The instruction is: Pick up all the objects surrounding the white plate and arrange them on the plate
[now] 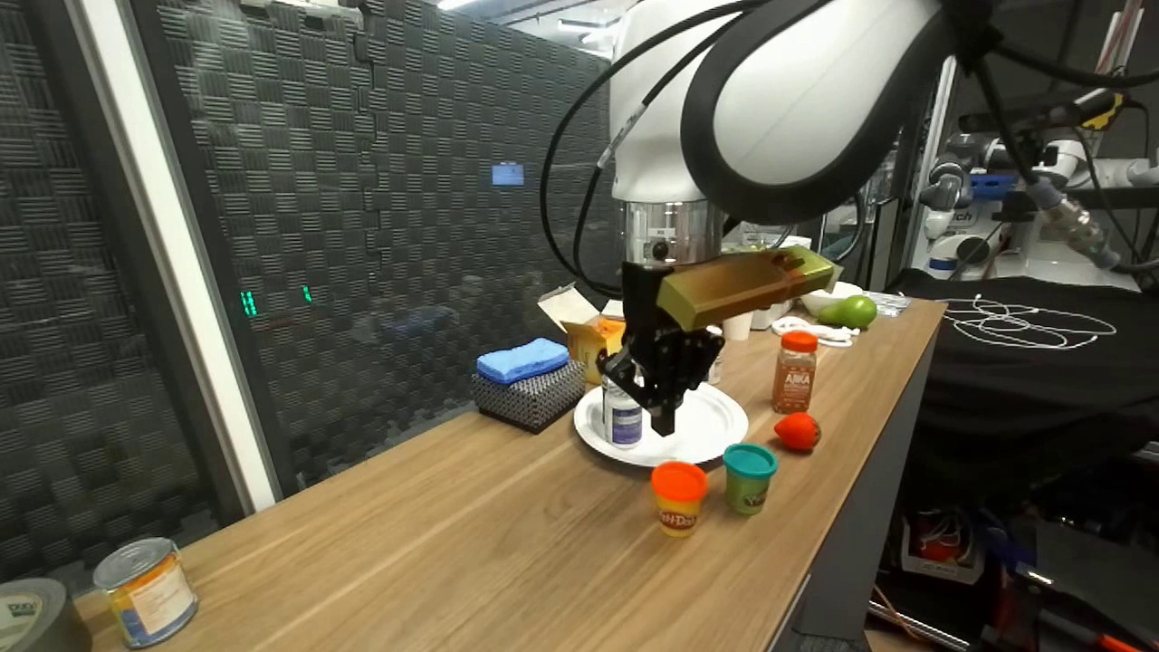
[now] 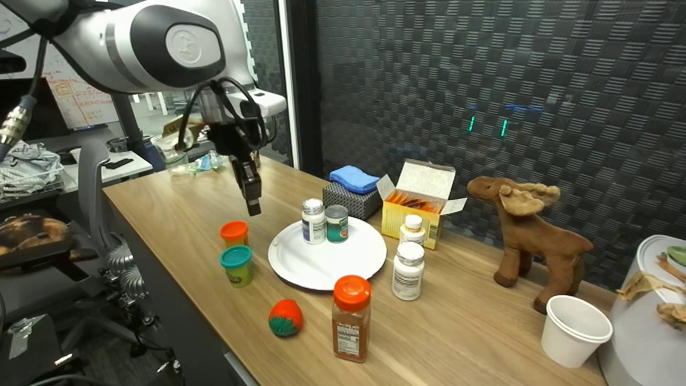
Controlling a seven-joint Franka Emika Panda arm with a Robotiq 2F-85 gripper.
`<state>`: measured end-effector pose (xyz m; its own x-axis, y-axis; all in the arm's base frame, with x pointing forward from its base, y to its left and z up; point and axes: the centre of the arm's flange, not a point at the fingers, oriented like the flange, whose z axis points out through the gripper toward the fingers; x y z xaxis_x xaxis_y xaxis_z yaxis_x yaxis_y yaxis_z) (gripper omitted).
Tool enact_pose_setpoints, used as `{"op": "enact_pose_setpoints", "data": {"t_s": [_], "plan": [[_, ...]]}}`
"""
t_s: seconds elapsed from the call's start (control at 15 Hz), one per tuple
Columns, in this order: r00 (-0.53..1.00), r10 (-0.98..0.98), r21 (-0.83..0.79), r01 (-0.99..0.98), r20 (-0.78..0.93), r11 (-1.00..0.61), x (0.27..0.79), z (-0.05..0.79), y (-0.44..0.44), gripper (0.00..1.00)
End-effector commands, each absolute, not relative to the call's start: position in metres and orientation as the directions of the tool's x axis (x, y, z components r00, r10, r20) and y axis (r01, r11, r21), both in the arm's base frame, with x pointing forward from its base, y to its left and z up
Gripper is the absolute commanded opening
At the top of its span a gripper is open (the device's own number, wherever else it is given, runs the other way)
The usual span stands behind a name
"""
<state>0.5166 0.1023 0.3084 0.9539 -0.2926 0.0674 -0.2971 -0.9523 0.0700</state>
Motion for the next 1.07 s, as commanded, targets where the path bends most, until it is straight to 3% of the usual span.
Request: {"op": "enact_pose_setpoints", "data": {"t_s": [0.0, 0.13, 0.73, 1.0], "plan": [[0.958, -0.275, 0.064, -0.280, 0.074, -0.958, 0.533, 0.329, 0.100, 0.29], [0.973, -0.221, 0.049, -0.224, 0.061, -0.973, 0.533, 0.332, 0.107, 0.31], [0.991, 0.099, 0.127, 0.111, -0.095, -0.986, 0.501, 0.304, 0.152, 0.97], [0.980, 0.173, 0.158, 0.186, -0.093, -0.970, 0.502, 0.283, 0.155, 1.00]]}}
